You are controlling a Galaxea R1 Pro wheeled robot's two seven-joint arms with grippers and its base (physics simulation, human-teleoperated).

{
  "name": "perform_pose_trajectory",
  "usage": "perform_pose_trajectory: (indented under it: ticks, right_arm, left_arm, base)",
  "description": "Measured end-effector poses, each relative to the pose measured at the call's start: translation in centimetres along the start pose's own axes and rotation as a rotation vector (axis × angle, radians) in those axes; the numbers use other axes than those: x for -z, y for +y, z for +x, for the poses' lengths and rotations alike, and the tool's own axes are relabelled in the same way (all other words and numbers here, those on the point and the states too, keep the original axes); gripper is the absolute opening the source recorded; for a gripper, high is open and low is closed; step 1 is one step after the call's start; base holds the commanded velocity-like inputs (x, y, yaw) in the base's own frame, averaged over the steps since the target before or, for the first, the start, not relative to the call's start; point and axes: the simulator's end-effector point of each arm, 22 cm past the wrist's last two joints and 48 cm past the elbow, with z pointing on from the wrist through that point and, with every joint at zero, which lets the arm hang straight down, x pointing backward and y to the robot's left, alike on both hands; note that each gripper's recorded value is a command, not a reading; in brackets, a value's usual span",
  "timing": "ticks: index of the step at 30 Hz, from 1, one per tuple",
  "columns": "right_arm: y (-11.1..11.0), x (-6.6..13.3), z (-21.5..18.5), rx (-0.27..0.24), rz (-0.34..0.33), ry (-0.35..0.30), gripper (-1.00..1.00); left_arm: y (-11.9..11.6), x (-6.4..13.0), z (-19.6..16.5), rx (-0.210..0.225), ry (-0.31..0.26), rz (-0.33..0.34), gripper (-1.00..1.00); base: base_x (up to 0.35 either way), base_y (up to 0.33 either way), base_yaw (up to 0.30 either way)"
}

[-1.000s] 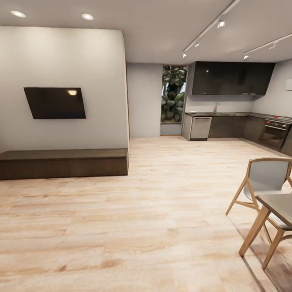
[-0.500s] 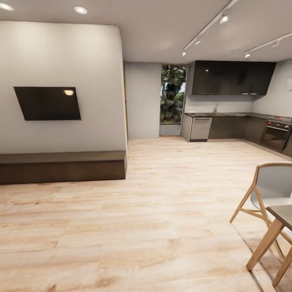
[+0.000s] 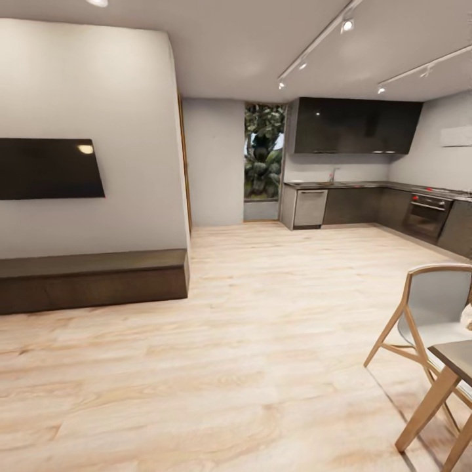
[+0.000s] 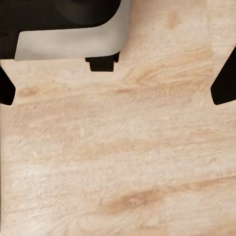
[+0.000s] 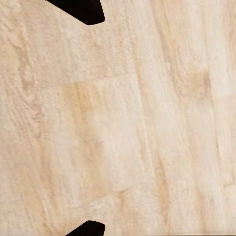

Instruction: In the kitchen, take the Vidalia onion out of the sink, dice it on the chopping board with the paring knife, put the diced onion into the bowl on the countertop, then place both the paring knife and the chopping board into the sink.

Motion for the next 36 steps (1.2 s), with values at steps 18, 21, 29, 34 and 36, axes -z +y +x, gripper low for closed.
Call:
perform_pose_trajectory:
  ticks: [18,21,29,34,36]
  right_arm:
    - [0.12,0.01,0.0,-0.001,-0.001,0.0,1.0]
    - [0.13,0.01,0.01,-0.001,-0.002,0.001,1.0]
    - [0.12,0.01,0.0,-0.001,-0.002,0.0,1.0]
    - [0.11,0.01,0.0,-0.001,-0.001,0.0,1.0]
    - [0.11,0.01,0.0,-0.001,-0.001,0.0,1.0]
  left_arm:
    - [0.05,0.0,0.0,0.0,0.0,-0.001,1.0]
    - [0.06,0.0,0.0,0.0,0.0,-0.001,1.0]
    - [0.15,0.0,0.0,-0.001,0.0,-0.002,1.0]
    - [0.15,0.0,0.0,-0.001,0.0,-0.002,1.0]
    - [0.16,0.0,0.0,-0.001,0.0,-0.002,1.0]
  base:
    - [0.319,0.0,-0.114]
    - [0.319,0.0,-0.007]
    - [0.319,0.0,-0.001]
    - [0.319,0.0,0.0]
    - [0.319,0.0,0.0]
